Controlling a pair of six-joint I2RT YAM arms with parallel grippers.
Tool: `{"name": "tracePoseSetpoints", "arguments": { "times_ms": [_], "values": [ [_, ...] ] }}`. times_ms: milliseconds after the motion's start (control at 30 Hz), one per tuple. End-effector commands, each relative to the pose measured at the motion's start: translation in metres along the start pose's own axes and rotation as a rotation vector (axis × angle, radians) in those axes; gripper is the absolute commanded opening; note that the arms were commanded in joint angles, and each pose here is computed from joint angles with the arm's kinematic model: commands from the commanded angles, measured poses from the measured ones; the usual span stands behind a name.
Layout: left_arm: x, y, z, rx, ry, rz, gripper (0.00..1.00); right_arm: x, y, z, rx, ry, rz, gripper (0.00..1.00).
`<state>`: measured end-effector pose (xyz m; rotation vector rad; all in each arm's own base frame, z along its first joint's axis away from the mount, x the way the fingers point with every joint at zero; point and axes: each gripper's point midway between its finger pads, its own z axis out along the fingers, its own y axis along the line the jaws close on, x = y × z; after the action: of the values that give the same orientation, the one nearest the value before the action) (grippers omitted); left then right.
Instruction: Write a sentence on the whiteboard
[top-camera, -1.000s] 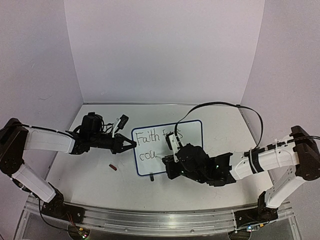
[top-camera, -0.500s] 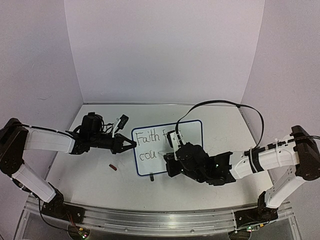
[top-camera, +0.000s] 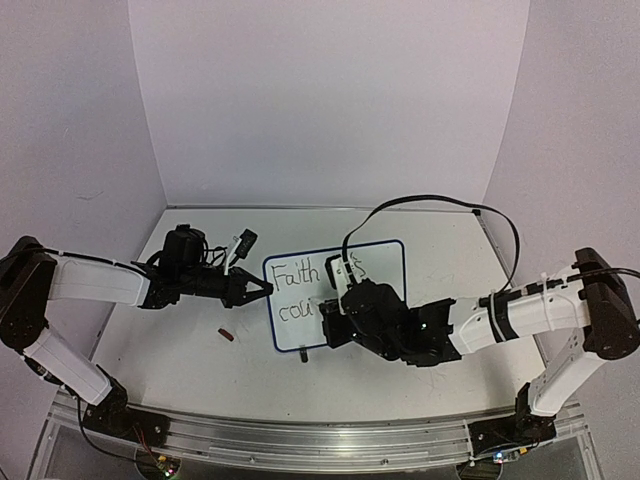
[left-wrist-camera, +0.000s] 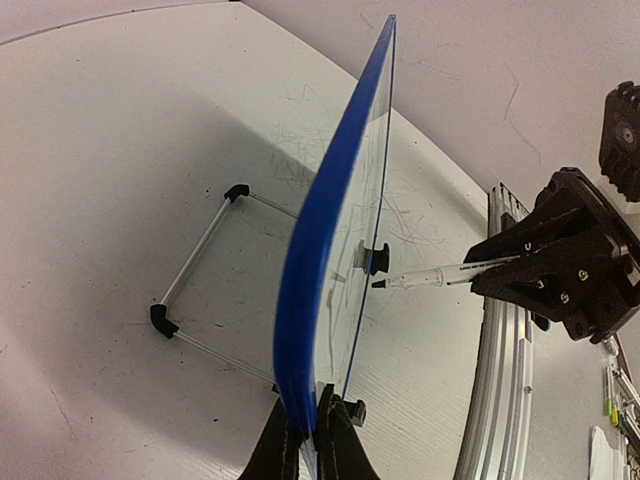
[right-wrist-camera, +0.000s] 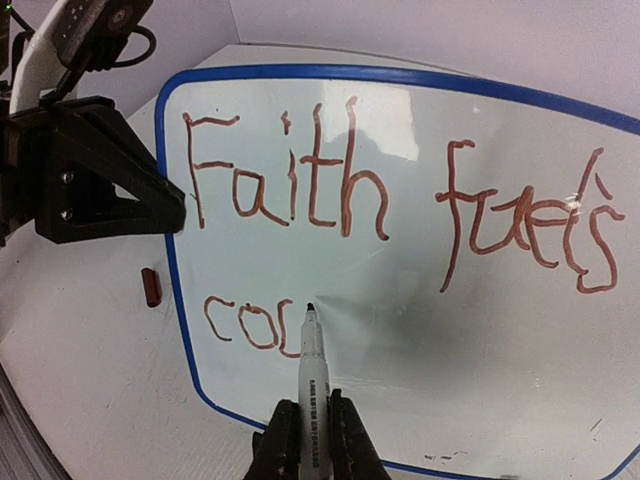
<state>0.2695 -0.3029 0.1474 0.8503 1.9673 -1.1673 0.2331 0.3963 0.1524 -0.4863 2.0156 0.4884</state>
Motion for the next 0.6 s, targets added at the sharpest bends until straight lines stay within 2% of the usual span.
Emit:
{"name": "tracePoseSetpoints", "arguments": {
  "times_ms": [0, 567],
  "values": [
    [0.003, 0.015, -0.002, -0.086, 0.015, 0.018, 0.0, -0.007, -0.001, 0.0, 0.017, -0.014, 0.021, 0.0],
    [0.002, 0.016, -0.001, -0.085, 0.016, 0.016, 0.0, 0.009, -0.016, 0.005, 0.097, 0.024, 0.019, 0.0]
  ]
}}
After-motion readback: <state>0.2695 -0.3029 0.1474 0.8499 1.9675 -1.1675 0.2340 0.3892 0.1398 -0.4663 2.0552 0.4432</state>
